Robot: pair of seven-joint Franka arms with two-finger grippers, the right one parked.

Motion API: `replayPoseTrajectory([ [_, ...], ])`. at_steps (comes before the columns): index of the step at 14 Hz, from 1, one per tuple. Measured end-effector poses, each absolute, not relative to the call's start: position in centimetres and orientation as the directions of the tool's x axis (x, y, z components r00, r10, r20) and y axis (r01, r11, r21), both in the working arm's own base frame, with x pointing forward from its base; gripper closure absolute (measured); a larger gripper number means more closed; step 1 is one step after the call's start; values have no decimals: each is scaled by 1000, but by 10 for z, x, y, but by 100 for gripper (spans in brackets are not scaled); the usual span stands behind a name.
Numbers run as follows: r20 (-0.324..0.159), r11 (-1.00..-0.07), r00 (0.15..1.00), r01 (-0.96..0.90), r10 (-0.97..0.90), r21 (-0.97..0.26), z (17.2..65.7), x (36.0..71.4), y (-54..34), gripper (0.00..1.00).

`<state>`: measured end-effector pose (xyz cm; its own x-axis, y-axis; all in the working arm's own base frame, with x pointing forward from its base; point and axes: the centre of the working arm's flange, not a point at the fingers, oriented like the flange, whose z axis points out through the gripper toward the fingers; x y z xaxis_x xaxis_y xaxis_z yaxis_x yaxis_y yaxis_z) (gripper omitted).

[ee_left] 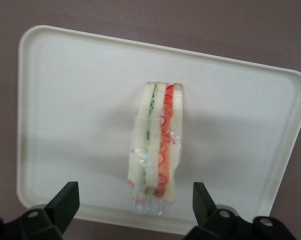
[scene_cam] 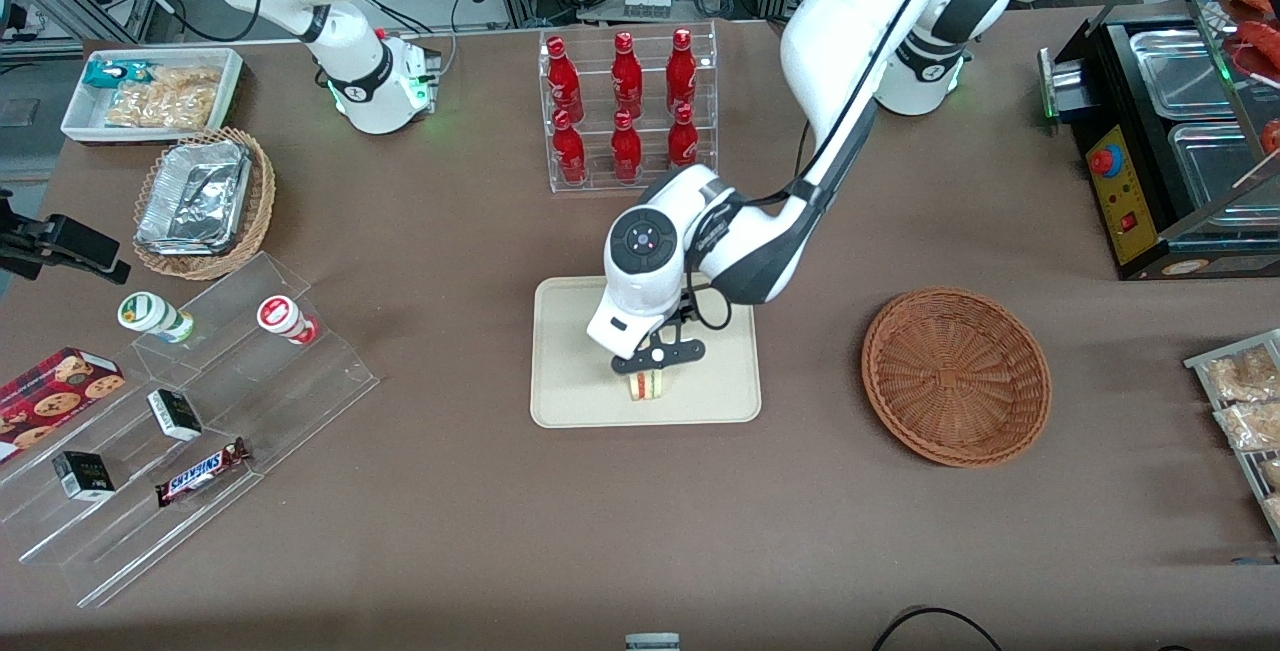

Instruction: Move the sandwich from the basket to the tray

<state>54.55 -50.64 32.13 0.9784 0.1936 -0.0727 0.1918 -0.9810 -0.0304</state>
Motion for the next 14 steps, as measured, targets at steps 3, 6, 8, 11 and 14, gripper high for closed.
replayPoseTrajectory([
  [3, -46, -970, 974, 214, 221, -115, 389, 547, -473, 0],
  [6, -50, -948, 958, 271, 283, -169, 417, 558, -425, 0],
  [8, -61, -931, 942, 314, 330, -185, 416, 576, -384, 0],
  [11, -103, -942, 948, 278, 300, -189, 423, 598, -317, 0],
  [14, -148, -960, 959, 216, 243, -176, 438, 600, -257, 0],
])
